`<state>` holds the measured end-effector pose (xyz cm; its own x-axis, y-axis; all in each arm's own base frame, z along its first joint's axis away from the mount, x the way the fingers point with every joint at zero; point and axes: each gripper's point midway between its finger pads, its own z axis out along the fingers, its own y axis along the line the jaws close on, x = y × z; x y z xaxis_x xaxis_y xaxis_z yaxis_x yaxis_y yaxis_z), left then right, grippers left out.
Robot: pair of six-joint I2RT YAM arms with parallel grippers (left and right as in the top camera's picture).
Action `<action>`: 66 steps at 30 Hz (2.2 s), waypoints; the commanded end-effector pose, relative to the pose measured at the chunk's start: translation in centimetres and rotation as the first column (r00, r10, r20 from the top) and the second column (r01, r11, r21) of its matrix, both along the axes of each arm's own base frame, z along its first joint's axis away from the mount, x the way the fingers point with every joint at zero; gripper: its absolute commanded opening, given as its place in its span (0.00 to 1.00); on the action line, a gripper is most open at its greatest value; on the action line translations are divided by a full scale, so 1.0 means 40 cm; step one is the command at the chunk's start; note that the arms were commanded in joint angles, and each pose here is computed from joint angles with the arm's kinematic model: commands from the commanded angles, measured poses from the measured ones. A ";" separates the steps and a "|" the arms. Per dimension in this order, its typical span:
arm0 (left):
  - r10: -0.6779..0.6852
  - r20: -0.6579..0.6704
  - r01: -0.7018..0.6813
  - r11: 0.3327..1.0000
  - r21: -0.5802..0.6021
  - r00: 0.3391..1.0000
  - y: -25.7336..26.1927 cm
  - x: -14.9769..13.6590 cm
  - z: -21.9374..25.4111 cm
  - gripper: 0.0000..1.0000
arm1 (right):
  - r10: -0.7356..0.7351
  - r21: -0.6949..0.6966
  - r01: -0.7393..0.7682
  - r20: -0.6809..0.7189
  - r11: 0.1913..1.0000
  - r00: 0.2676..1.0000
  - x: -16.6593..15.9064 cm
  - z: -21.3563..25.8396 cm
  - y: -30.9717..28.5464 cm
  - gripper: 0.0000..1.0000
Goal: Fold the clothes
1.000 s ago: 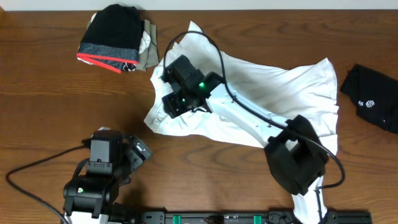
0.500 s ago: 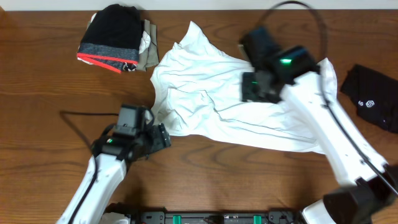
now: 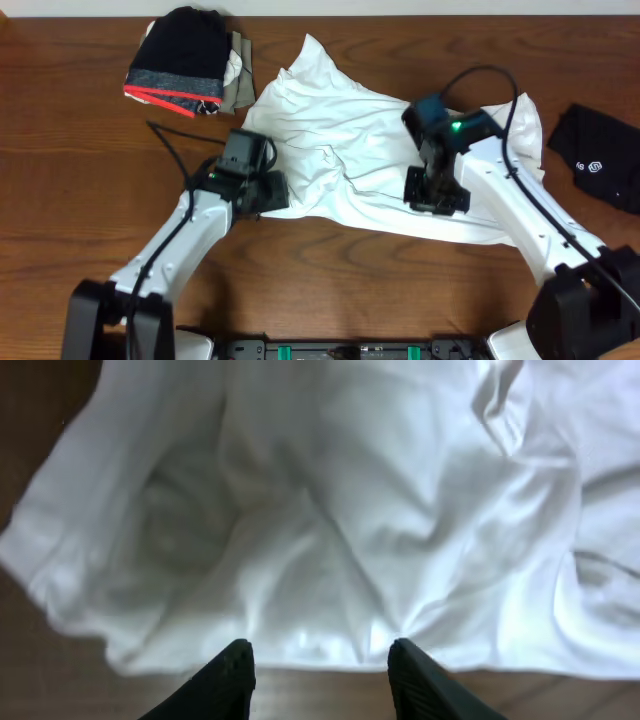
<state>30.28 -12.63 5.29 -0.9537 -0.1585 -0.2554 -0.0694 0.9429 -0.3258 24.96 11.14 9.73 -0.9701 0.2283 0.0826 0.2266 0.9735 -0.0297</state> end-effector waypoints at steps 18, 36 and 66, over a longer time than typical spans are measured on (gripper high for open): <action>0.060 -0.156 -0.047 0.995 0.085 0.986 0.060 -0.019 -0.116 0.46 | -0.198 0.049 0.201 -0.069 0.978 0.978 -0.073 -0.219 -0.073 0.31; 0.251 -0.255 -0.215 0.963 0.163 0.934 0.213 -0.057 -0.129 0.46 | -0.311 0.043 0.310 0.004 0.950 0.951 -0.020 -0.245 -0.198 0.47; 0.467 -0.338 -0.403 0.882 0.244 0.817 0.312 -0.116 -0.132 0.45 | -0.440 -0.045 0.441 0.034 0.897 0.898 -0.012 -0.296 -0.369 0.64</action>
<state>25.59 -1.78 0.00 -0.8472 -0.5263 0.0731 -0.5311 0.8424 -0.0910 25.90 -0.59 -0.51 -0.7725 0.6328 0.0536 0.6349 0.7710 0.0486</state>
